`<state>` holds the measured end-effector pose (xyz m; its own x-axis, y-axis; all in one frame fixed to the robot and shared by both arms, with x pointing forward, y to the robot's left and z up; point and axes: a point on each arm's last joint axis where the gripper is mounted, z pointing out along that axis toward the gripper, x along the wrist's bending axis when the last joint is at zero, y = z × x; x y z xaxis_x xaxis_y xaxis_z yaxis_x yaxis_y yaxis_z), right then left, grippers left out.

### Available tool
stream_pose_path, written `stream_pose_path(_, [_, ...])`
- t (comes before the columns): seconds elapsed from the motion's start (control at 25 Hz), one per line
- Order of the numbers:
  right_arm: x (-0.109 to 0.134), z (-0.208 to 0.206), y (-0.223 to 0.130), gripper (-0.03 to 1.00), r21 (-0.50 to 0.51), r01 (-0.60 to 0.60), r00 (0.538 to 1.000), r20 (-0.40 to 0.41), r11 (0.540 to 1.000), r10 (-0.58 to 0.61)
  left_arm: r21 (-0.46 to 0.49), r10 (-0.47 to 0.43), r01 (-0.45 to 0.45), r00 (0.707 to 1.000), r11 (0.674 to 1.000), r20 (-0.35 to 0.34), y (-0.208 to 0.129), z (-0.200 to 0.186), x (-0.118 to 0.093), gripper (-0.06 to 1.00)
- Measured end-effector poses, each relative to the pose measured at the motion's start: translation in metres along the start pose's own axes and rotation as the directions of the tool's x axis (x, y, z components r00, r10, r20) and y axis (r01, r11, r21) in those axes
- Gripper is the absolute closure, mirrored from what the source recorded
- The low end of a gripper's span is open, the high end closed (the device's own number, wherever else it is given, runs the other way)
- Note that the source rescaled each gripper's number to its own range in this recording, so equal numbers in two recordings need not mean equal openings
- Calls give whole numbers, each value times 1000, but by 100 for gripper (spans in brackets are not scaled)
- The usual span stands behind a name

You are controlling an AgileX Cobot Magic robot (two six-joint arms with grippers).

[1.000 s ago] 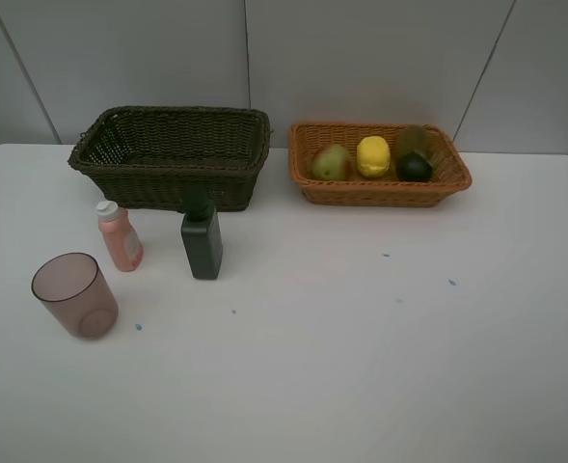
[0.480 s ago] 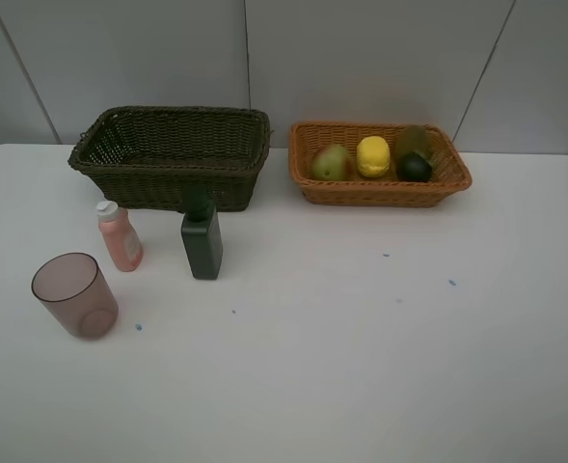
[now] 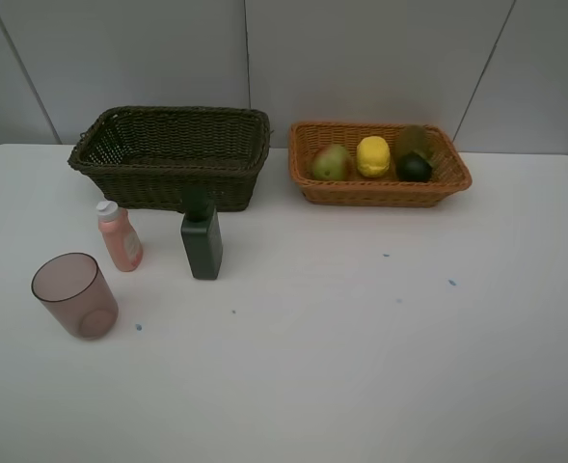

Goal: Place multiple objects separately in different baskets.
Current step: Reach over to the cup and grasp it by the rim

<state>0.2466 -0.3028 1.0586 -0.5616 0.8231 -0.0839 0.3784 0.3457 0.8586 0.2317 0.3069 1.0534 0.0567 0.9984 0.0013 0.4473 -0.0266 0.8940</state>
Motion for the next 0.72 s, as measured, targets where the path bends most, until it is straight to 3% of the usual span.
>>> stream_pose_path(0.24, [0,0,0,-2,0,-8,1000,14,1000,8,0,0,0,1000,1000,0,0,0,0,-6])
stream_pose_path(0.72, [-1,-2,-1,-2,2,-162,950,272,987,155,0,0,0,1000,1000,0,0,0,0,-6])
